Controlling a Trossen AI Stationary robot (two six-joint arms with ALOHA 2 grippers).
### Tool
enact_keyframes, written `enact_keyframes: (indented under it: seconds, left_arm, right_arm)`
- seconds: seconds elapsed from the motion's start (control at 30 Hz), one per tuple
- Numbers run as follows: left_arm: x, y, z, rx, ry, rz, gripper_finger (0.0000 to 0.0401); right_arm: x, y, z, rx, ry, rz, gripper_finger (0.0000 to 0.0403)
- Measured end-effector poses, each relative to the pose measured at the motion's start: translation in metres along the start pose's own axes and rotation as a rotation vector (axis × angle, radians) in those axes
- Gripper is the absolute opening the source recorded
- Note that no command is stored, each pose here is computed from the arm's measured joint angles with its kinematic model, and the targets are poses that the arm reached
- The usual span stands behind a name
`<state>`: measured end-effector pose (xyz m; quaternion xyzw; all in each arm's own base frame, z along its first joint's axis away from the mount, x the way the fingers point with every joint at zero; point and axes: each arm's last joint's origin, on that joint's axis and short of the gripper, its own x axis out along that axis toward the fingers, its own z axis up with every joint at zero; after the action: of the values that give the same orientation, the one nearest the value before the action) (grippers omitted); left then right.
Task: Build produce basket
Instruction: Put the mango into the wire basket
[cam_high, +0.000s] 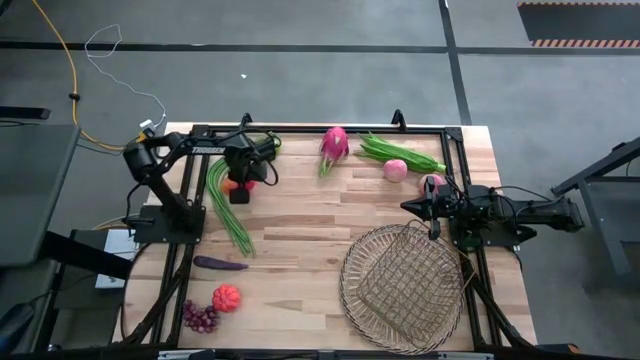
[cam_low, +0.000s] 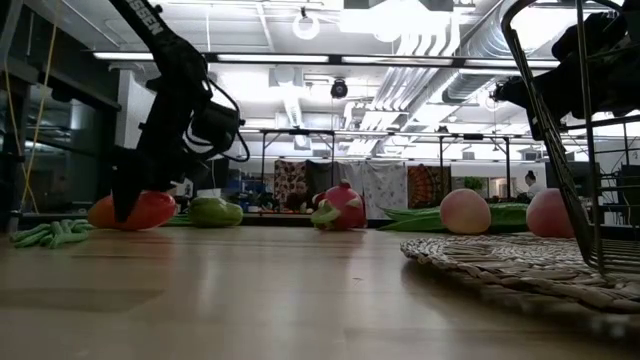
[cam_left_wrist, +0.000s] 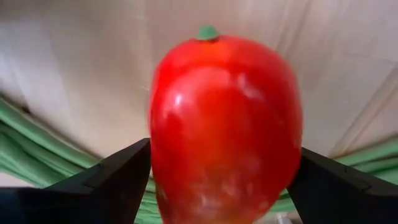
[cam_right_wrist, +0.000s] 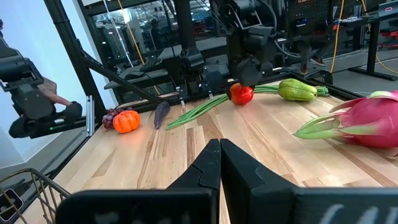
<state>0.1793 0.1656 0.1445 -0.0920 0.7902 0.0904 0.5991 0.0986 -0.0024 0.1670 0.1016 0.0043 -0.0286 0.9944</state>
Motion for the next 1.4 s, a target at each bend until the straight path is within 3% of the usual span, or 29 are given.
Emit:
enact_keyframes:
  seconds: [0.13, 0.37, 0.5, 0.63, 0.83, 1.1, 1.23, 1.4]
  left_arm:
    - [0.0, 0.0, 0.003, -0.016, -0.017, 0.011, 0.0311]
    - [-0.009, -0.003, 0.001, -0.038, -0.064, 0.038, 0.0239]
    - [-0.031, -0.004, -0.003, -0.082, -0.158, 0.045, 0.0237]
    - [-0.069, -0.007, -0.01, -0.17, -0.375, 0.05, 0.0237]
    - [-0.129, -0.022, -0.031, -0.328, -0.885, -0.023, 0.0237]
    - [-0.195, -0.055, -0.052, -0.346, -1.46, -0.098, 0.0237]
    - [-0.212, -0.073, -0.051, -0.342, -1.619, -0.106, 0.0237]
    - [-0.21, -0.093, -0.037, -0.329, -1.689, -0.134, 0.0237]
  right_arm:
    - [0.0, 0.0, 0.0, 0.0, 0.0, 0.0, 0.0]
    - [0.0, 0.0, 0.0, 0.0, 0.0, 0.0, 0.0]
    - [0.0, 0.0, 0.0, 0.0, 0.0, 0.0, 0.0]
    - [0.0, 0.0, 0.0, 0.0, 0.0, 0.0, 0.0]
    - [0.0, 0.0, 0.0, 0.0, 0.0, 0.0, 0.0]
    - [0.0, 0.0, 0.0, 0.0, 0.0, 0.0, 0.0]
    - [0.0, 0.0, 0.0, 0.0, 0.0, 0.0, 0.0]
    - [0.0, 0.0, 0.0, 0.0, 0.0, 0.0, 0.0]
